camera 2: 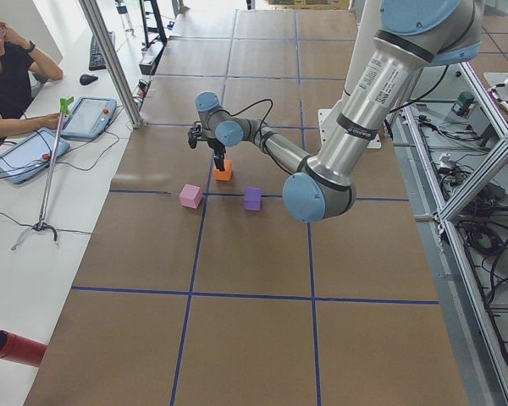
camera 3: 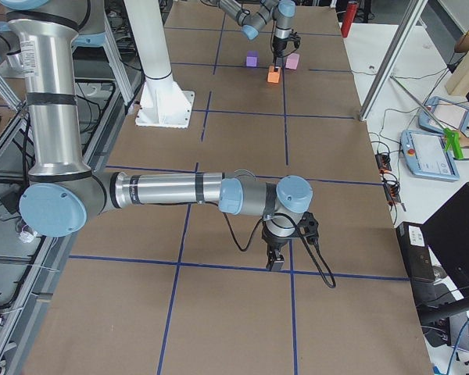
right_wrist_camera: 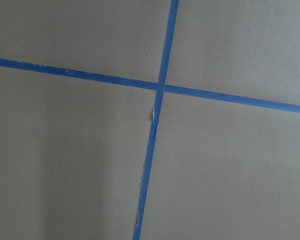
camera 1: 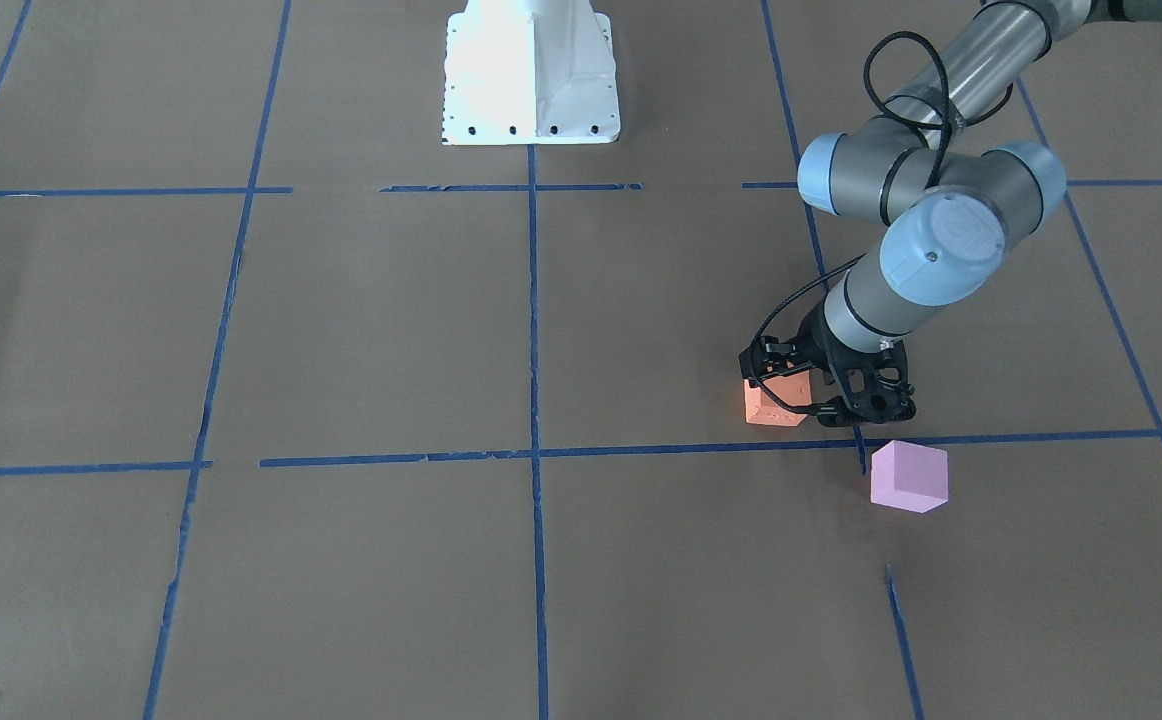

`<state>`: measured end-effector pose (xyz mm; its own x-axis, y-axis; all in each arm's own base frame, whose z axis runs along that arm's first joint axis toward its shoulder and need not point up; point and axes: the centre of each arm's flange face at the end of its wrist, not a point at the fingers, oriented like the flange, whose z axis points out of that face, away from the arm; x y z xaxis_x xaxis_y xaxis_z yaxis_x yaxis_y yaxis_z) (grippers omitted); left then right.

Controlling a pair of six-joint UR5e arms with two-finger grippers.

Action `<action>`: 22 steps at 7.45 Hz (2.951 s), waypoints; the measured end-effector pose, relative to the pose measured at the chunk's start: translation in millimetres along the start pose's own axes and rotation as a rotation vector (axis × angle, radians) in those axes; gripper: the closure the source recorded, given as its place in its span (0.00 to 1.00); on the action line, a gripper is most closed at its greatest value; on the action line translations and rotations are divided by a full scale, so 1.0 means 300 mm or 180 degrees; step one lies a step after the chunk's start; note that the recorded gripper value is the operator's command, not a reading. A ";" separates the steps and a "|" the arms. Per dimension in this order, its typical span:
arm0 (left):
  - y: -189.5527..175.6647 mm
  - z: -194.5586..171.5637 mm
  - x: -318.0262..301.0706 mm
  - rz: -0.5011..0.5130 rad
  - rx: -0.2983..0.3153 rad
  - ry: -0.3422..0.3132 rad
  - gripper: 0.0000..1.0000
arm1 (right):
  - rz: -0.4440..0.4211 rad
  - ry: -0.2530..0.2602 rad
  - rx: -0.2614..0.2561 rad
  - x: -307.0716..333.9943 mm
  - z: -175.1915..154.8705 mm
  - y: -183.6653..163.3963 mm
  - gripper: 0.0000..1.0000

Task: Arrange blocks in a line
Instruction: 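Move the left gripper down over the orange cube, then close the left gripper on the orange cube and lift it, then carry the orange cube with the left gripper toward the purple cube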

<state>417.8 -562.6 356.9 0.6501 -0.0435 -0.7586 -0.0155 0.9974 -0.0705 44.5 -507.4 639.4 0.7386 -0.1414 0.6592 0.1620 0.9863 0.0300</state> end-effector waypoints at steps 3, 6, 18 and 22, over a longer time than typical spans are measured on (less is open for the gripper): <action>0.011 0.055 0.004 0.0020 0.0018 -0.0041 0.00 | -0.0002 0.0000 0.0001 -0.001 -0.001 0.000 0.00; 0.002 0.090 -0.008 0.0054 0.0103 -0.0054 0.00 | -0.0001 0.0000 0.0000 0.000 0.000 0.000 0.00; 0.034 -0.394 -0.115 0.0257 0.0443 -0.0182 0.84 | -0.0001 0.0000 0.0000 0.000 0.000 0.000 0.00; 0.076 -0.511 -0.395 0.0446 0.0318 -0.0350 0.86 | -0.0004 0.0000 0.0000 0.000 0.000 0.000 0.00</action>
<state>224.0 -543.6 346.0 0.7260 0.0972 -0.6807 -0.0397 0.9942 0.0996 44.5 -507.4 639.4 0.7384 -0.1425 0.6591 0.1628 0.9862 0.0309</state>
